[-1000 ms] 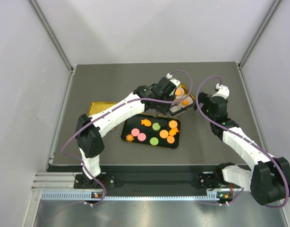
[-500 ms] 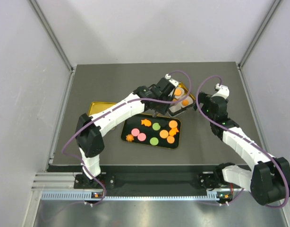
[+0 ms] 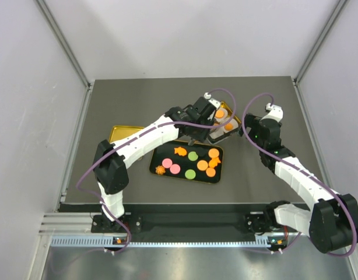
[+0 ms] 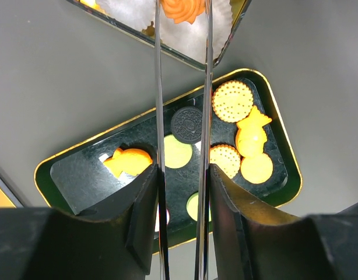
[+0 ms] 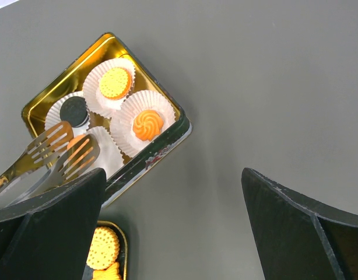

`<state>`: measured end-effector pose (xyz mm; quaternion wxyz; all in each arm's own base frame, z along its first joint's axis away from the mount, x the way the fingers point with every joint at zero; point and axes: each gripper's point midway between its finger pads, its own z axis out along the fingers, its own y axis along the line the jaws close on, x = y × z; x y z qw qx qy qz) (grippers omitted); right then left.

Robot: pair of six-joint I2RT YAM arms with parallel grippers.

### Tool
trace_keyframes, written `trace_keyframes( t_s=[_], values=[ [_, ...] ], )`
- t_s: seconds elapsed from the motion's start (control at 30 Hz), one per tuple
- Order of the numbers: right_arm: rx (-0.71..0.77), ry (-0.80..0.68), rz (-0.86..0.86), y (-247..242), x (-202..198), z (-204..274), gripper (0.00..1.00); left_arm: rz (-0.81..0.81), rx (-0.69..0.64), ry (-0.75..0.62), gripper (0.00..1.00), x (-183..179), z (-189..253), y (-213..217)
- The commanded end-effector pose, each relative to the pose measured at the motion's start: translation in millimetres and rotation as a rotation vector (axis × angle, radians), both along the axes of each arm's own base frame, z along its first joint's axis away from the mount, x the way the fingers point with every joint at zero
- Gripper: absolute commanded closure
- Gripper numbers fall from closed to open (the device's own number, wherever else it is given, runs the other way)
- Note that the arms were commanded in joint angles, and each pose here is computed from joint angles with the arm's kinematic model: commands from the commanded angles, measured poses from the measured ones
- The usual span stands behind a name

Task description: Pack the cookies

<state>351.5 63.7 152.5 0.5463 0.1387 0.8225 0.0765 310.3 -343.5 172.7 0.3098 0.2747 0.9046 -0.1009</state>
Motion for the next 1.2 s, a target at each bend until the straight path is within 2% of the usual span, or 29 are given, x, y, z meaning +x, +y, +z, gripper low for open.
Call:
trace_keyframes(
  t_s=[0.0, 0.47, 0.77, 1.0, 1.17],
  values=[
    [0.017, -0.066, -0.017, -4.1, 6.6, 19.7, 0.00, -0.006, -0.049, -0.044, 0.57, 6.3, 13.7, -5.8],
    [0.018, -0.071, -0.017, -4.1, 6.7, 21.5, 0.00, -0.017, -0.057, -0.039, 0.53, 4.9, 15.4, -7.7],
    [0.018, -0.071, -0.016, -3.8, 6.6, 21.4, 0.00, -0.003, -0.125, -0.101, 0.53, 1.0, 58.8, -0.3],
    [0.020, -0.067, -0.015, -3.9, 6.3, 20.4, 0.00, 0.097, -0.169, -0.202, 0.53, 8.2, 99.2, 34.5],
    [0.022, -0.072, -0.014, -3.7, 6.0, 21.9, 0.00, 0.301, -0.192, -0.193, 0.53, 44.9, 86.7, 93.4]
  ],
)
